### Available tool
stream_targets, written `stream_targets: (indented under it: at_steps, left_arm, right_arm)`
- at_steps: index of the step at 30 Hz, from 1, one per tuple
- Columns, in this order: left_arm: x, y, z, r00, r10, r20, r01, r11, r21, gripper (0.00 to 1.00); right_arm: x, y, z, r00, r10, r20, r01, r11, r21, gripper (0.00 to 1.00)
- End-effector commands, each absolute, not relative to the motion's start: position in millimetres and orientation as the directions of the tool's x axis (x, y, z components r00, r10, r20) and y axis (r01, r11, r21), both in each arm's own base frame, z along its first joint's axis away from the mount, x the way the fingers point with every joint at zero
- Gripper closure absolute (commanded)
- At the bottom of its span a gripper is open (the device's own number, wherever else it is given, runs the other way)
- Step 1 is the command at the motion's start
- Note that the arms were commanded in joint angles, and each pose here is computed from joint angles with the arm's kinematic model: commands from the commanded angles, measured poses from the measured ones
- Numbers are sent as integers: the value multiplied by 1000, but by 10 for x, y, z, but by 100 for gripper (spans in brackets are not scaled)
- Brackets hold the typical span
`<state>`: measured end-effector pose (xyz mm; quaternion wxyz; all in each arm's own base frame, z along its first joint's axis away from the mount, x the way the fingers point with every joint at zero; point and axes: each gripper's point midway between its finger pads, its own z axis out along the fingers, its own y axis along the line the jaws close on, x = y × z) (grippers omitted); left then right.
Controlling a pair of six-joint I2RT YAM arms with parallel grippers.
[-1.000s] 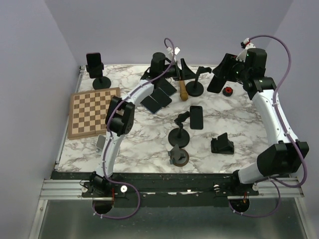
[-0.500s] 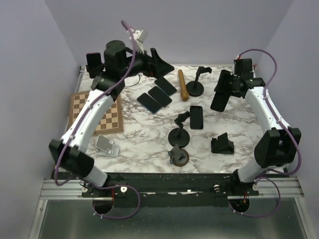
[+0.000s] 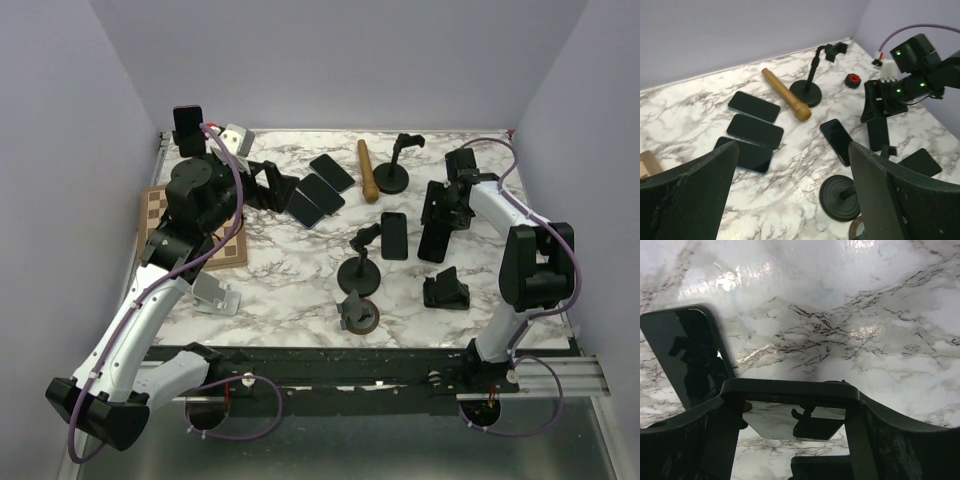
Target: Remove the phone from the phone stand
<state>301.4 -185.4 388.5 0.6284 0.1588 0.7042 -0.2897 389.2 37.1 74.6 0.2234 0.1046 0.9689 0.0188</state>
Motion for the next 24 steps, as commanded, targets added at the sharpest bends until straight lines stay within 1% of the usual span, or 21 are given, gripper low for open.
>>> stream_targets:
  at_steps: [1,10,17,24]
  left_arm:
    - [3103,-1651,3941,-70,-140,-988,505,849,-156,1]
    - [3131,-1610,3916,-73,-146,-987,478,863,-163,1]
    - [3123,-1589,3932,-64,-145,-987,473,867,-158,1]
    - [3156,-1602,3885,-76,-144,-987,469,868,-162,1]
  right_arm:
    - [3954,409,607,-867,225,-444,212,974,81,99]
    - [3957,548,278,-894,204,-398,214,977,21,99]
    - [4027,557,241,-885,191,-426,206,978,10,97]
    - [4059,556,214,-880,165,-445,191,981,-15,87]
